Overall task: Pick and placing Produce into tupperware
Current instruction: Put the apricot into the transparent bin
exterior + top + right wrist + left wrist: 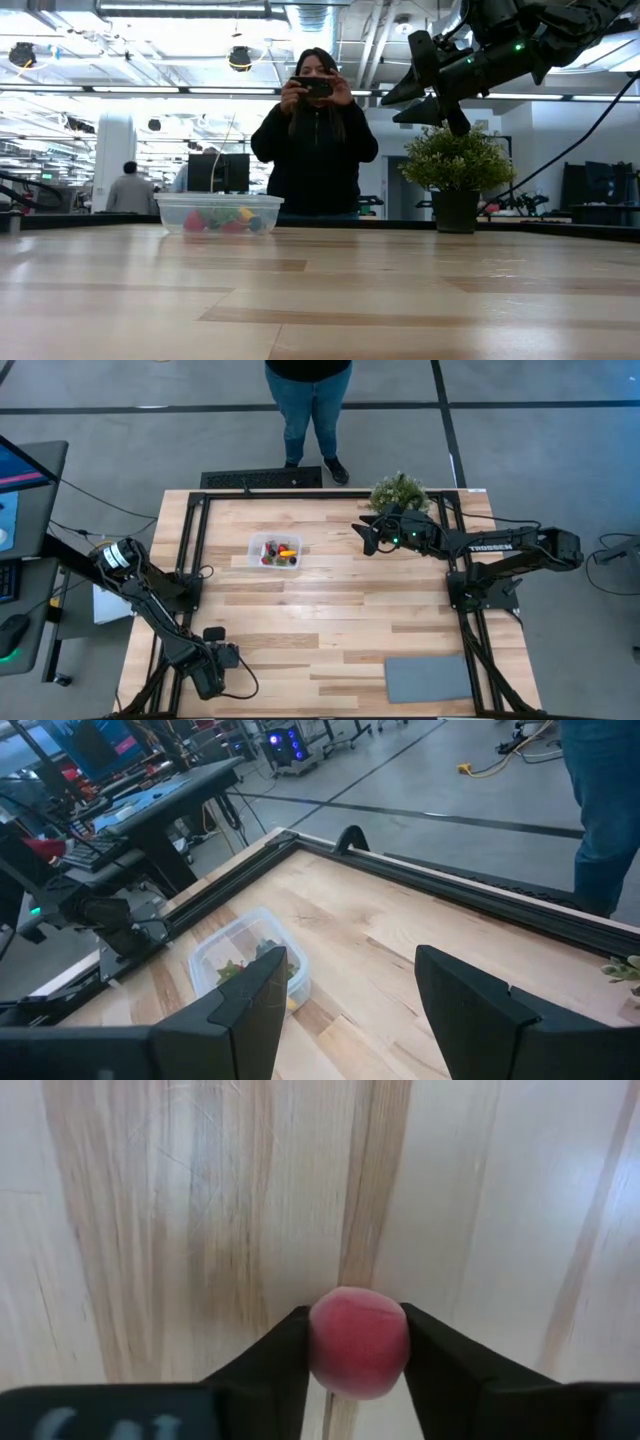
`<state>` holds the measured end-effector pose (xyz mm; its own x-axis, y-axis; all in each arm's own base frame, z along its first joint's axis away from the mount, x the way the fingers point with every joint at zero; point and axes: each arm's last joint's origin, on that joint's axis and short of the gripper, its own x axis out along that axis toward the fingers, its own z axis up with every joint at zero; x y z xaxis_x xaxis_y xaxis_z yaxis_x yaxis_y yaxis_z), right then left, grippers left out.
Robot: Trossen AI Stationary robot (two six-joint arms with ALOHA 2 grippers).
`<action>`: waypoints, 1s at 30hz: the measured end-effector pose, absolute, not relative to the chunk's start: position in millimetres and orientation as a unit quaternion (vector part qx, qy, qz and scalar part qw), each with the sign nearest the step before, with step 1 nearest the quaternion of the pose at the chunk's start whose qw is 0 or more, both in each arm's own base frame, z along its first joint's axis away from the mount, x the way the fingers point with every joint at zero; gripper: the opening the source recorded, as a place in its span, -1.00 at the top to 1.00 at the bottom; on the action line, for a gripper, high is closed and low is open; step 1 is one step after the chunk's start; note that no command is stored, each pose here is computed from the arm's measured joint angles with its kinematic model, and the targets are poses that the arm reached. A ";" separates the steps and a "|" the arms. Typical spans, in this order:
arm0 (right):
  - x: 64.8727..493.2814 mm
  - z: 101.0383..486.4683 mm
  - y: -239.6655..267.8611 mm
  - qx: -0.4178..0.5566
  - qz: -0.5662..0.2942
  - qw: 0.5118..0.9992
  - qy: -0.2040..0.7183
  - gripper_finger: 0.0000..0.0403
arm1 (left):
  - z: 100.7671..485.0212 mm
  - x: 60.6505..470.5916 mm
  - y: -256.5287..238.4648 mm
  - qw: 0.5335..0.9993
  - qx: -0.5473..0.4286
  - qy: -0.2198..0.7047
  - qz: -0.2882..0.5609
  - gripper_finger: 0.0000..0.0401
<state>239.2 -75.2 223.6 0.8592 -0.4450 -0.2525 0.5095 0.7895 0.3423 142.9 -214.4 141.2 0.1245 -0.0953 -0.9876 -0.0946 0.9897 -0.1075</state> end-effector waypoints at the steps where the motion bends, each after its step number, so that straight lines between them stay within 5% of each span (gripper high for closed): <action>1: 239.2 223.7 -75.2 0.203 -0.253 0.943 0.079 -0.21 | 141.2 143.0 -214.4 0.747 -0.072 0.661 0.000 0.41; 15: 239.1 223.7 -75.2 0.206 -0.254 0.942 0.078 -0.21 | 148.1 144.2 -209.8 0.747 -0.082 0.659 0.003 0.48; 30: 240.6 230.0 -75.8 0.203 -0.248 0.946 0.046 -0.21 | 205.7 159.2 -143.5 0.782 -0.119 0.610 0.043 0.48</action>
<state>240.6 -75.8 230.0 0.8729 -0.4502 -0.1881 0.4877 0.7944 0.3620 159.2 -143.5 205.7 0.2524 -0.0790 -0.9644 -0.2123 0.9679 -0.1349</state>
